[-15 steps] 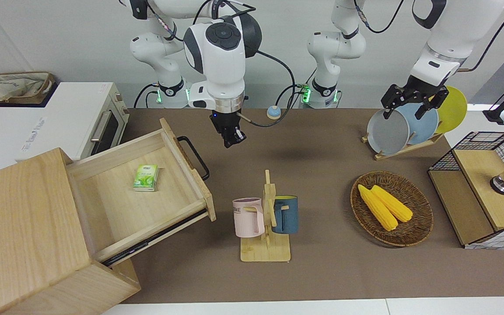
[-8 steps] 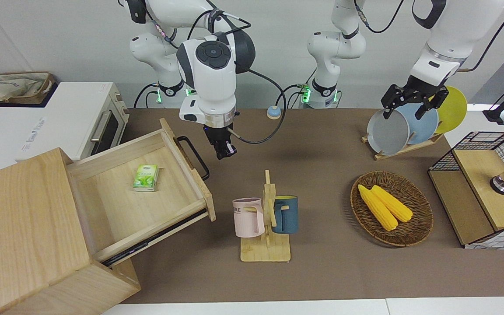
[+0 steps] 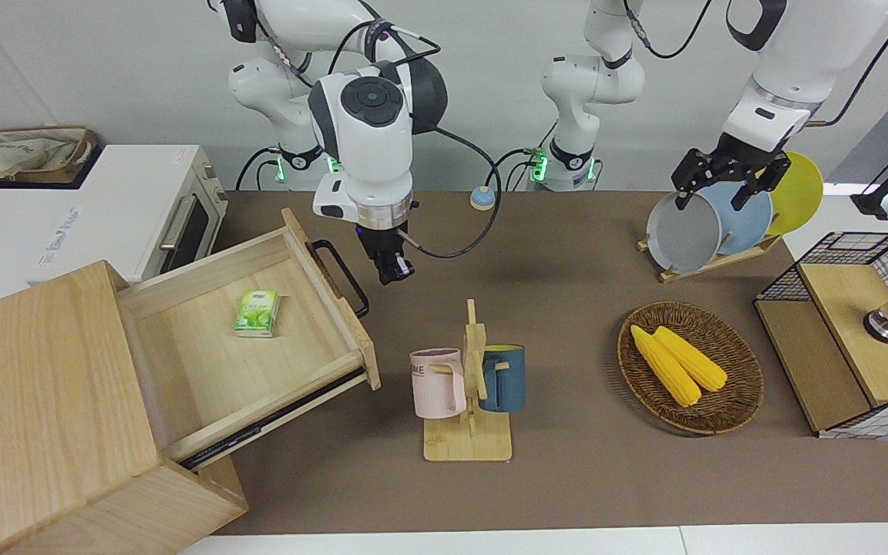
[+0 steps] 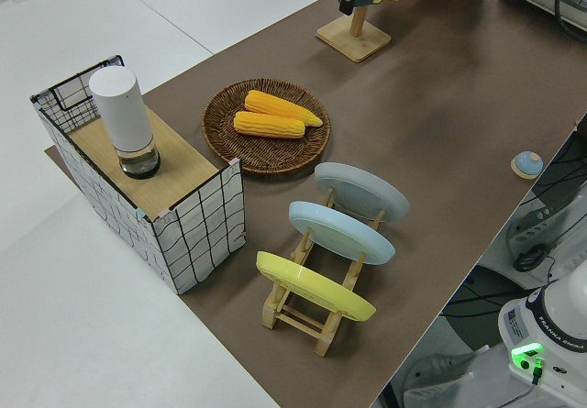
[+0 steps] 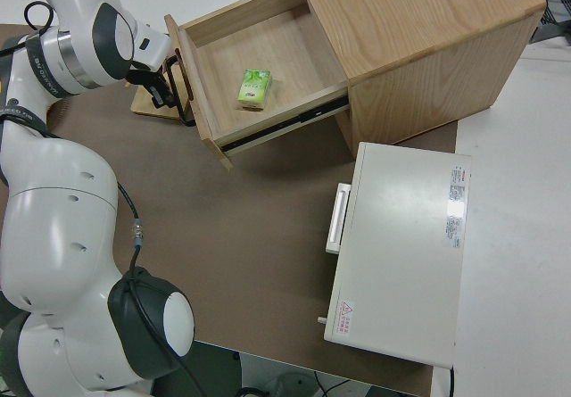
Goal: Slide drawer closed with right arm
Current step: 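Push the drawer front away from the robot with the right arm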
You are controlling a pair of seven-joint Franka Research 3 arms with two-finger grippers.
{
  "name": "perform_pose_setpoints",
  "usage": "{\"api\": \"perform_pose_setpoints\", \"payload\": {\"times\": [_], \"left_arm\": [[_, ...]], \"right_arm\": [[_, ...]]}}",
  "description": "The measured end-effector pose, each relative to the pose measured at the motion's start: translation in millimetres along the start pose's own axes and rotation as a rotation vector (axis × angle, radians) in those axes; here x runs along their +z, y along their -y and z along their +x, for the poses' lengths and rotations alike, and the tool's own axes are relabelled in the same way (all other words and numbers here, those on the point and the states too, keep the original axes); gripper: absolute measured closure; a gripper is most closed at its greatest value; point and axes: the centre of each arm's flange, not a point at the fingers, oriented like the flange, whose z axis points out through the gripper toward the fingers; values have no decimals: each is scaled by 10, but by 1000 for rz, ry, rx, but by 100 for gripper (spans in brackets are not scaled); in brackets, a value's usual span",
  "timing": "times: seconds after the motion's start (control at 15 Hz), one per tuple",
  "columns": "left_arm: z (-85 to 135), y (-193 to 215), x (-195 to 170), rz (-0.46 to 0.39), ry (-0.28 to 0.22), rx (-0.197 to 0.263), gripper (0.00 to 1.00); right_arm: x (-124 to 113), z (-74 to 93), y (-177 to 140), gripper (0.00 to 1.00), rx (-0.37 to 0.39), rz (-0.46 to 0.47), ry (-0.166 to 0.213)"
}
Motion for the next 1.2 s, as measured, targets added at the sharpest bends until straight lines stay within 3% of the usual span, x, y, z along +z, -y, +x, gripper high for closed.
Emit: {"api": "perform_pose_setpoints", "payload": {"times": [0.93,1.2], "left_arm": [[0,0,0,0,0,0,0],[0,0,0,0,0,0,0]], "right_arm": [[-45,731,-183,99,-116,32,-13],[-51,1088,-324,99,-119,34,-18]]}}
